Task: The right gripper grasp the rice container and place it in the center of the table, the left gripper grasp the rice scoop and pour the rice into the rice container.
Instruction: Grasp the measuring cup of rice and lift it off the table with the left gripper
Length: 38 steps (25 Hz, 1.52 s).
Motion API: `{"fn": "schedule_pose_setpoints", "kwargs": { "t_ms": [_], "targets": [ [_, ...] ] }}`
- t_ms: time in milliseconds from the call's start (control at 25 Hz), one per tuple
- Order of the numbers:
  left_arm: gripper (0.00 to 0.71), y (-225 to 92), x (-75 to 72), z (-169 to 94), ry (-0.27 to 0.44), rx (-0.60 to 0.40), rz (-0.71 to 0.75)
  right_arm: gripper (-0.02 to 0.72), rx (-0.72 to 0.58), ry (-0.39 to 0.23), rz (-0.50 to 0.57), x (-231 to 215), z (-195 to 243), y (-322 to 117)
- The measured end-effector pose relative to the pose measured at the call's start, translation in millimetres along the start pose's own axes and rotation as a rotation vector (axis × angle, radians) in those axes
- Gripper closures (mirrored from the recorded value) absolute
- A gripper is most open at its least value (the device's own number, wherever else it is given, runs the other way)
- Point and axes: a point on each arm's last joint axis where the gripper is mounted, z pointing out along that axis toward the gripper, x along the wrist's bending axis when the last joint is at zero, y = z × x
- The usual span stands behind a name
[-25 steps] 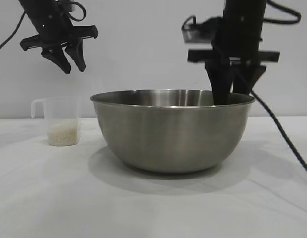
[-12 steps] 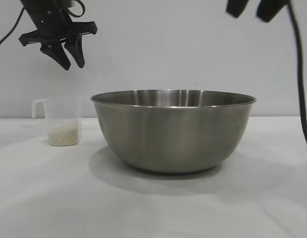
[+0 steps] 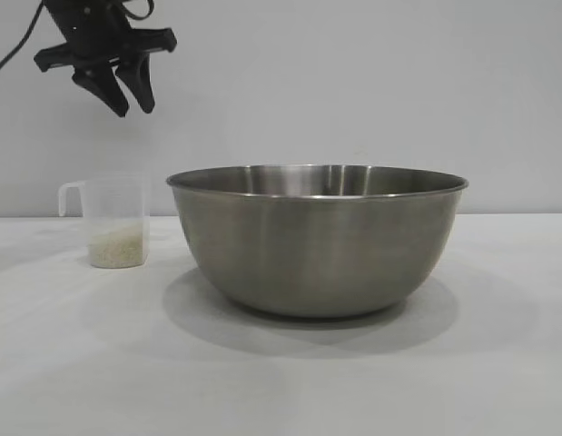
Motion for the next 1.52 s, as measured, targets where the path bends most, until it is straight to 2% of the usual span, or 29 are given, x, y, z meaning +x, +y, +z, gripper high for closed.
{"fn": "schedule_pose_setpoints", "kwargs": {
  "t_ms": [200, 280, 480, 720, 920, 1280, 1520],
  "targets": [
    [0.485, -31, 0.4, -23, 0.031, -0.061, -0.002, 0.342, 0.04, 0.051, -0.021, 3, 16, -16],
    [0.485, -53, 0.7, -36, 0.049, -0.089, 0.006, 0.342, 0.019, 0.061, -0.023, 4, 16, -18],
    [0.485, -99, -0.9, -63, 0.103, -0.254, 0.02, 0.342, -0.062, 0.07, -0.029, 3, 7, -24],
    [0.485, -171, -23.5, -66, 0.105, -0.398, 0.093, 0.342, -0.119, 0.075, -0.032, 3, 1, -30],
    [0.485, -208, -27.7, -67, 0.131, -0.558, 0.14, 0.342, -0.12, 0.075, -0.032, 3, 1, -30],
    [0.485, -231, -23.7, -43, 0.155, -0.559, 0.148, 0.342, -0.12, 0.075, -0.032, 3, 1, -30],
    [0.485, -254, -21.4, -21, 0.147, -0.445, 0.118, 0.342, -0.12, 0.074, -0.033, 3, 1, -30]
  ]
}}
